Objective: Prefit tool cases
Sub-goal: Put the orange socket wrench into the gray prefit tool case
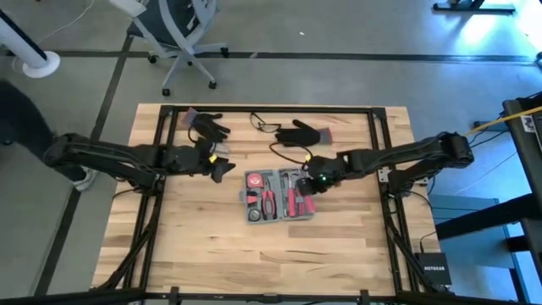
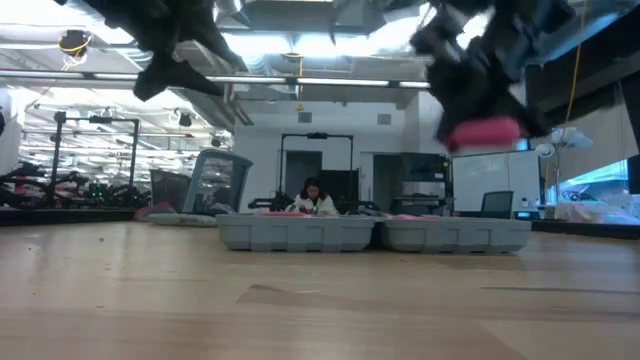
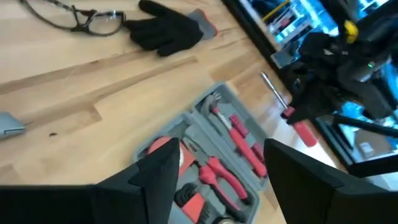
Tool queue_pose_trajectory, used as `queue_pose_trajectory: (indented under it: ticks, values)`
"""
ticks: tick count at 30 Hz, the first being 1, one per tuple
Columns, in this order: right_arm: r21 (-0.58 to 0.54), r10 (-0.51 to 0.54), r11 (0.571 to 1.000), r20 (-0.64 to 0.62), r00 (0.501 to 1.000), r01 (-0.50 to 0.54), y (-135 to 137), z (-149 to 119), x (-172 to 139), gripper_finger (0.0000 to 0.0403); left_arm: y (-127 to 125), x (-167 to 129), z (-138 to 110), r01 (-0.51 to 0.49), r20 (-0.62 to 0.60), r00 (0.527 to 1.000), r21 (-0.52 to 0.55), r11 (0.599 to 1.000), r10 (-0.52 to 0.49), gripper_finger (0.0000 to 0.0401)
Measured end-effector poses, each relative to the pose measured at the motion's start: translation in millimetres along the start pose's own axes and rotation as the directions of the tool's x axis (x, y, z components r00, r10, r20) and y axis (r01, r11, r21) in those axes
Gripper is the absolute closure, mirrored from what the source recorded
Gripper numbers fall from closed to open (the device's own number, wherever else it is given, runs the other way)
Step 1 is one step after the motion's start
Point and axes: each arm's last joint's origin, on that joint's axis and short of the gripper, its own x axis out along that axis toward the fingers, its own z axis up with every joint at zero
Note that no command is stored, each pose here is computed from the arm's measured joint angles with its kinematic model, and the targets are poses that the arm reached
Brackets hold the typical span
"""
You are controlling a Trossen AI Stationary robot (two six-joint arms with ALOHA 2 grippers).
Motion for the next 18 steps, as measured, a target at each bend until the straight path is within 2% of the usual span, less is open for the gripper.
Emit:
queue_pose_trajectory:
  ticks: [5, 10, 18]
  values:
    - [0.131, -0.026, 0.991, -0.001, 1.0, 0.026, -23.3, -4.9, 17.0, 0.0362, 0.2, 8.0, -4.2, -0.025, -0.019, 0.999, 0.013, 1.0, 0.026, 0.0178]
    - [0.162, 0.004, 0.987, 0.032, 0.999, -0.009, -25.6, -0.5, 22.8, 0.0362, 0.4, 11.4, -6.0, -0.037, -0.028, 0.999, 0.023, 0.999, 0.038, 0.0178]
    - [0.176, -0.051, 0.983, -0.031, 0.998, 0.056, -30.7, -0.6, 49.1, 0.0362, 1.1, 11.3, -6.4, -0.043, -0.032, 0.999, 0.035, 0.998, 0.044, 0.0177]
